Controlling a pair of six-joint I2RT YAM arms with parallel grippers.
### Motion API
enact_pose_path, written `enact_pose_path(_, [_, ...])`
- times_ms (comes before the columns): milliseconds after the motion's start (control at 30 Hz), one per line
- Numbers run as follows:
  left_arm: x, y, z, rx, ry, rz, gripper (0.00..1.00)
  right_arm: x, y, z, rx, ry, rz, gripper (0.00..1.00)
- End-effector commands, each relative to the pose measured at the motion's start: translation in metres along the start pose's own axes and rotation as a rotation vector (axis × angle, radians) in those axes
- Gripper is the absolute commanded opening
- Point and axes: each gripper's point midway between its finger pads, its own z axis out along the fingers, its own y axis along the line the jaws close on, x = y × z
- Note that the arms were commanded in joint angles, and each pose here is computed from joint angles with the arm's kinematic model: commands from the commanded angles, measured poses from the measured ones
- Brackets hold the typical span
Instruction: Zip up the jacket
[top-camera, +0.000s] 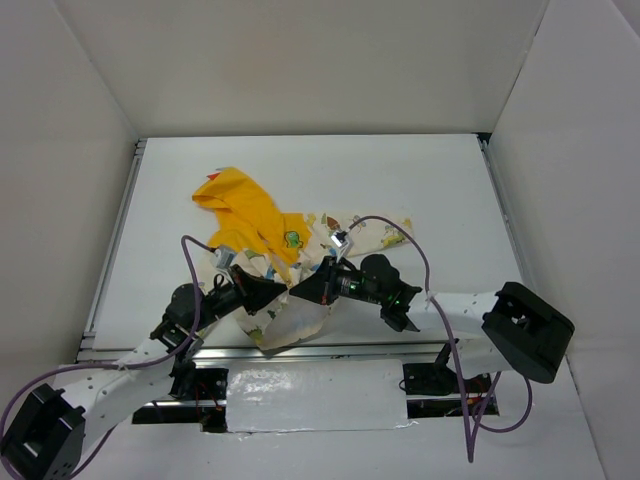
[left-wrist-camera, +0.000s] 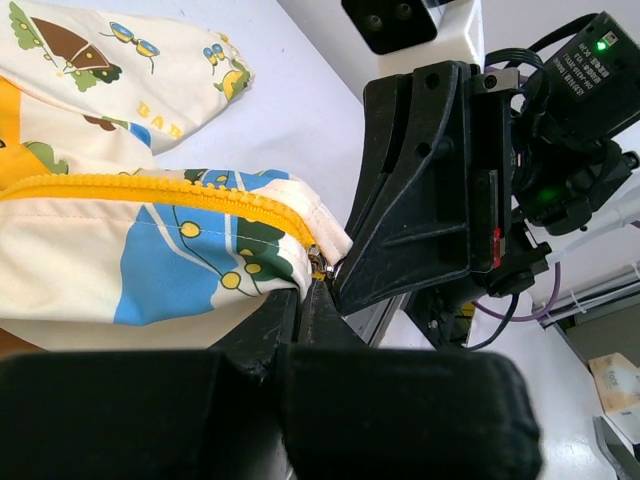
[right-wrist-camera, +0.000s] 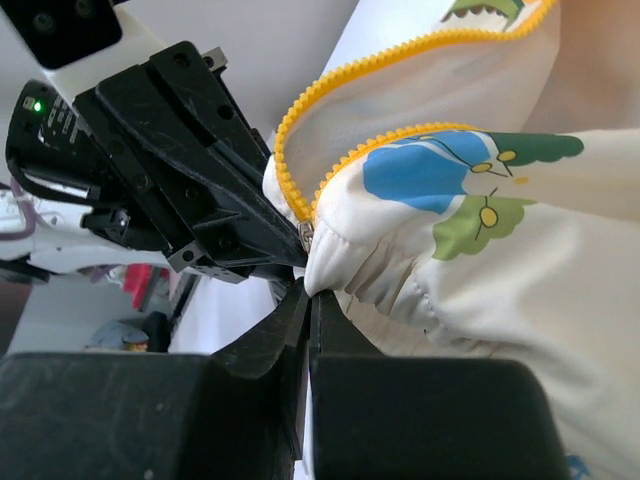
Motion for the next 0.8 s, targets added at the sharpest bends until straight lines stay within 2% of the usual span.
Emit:
enact_pose_path(0, [-0.024,-0.020,0.003,0.071,-0.077,0.070,0.00,-0.005,0.011,0.001,0.037,0.002,0.092,0.00])
enact_pose_path(133, [-0.021,-0.016,0.003,0.060,-0.066,0.071,0.00,0.005,0.008,0.006,0.154,0.114,0.224,0.00])
enact_pose_path(233, [-0.020,-0.016,0.002,0.058,-0.062,0.077,0.00,0.000,0.028,0.008,0.127,0.151,0.235,0.00])
enact_pose_path(333, [-0.020,-0.017,0.002,0.062,-0.058,0.084,0.00,-0.012,0.039,0.004,0.120,0.104,0.261,0.03])
enact_pose_path(400, [-0.020,-0.018,0.001,0.066,-0.057,0.086,0.00,-0.018,0.038,0.003,0.163,0.087,0.285,0.09])
enact_pose_path(433, [-0.020,-0.018,0.001,0.066,-0.055,0.086,0.00,-0.016,0.034,0.002,0.197,0.091,0.295,0.10])
enact_pose_path(567, [-0.019,-0.018,0.000,0.067,-0.056,0.088,0.00,-0.021,0.038,0.006,0.219,0.086,0.349,0.00])
enact_pose_path(633, [-0.018,-0.018,0.000,0.068,-0.053,0.086,0.00,-0.020,0.034,0.006,0.272,0.079,0.402,0.00])
enact_pose_path(733, [-0.018,-0.017,0.000,0.067,-0.054,0.084,0.00,-0.026,0.040,0.010,0.294,0.055,0.396,0.00])
enact_pose_path(767, [-0.017,-0.017,-0.001,0.068,-0.053,0.086,0.00,-0.027,0.043,0.010,0.287,0.048,0.385,0.04])
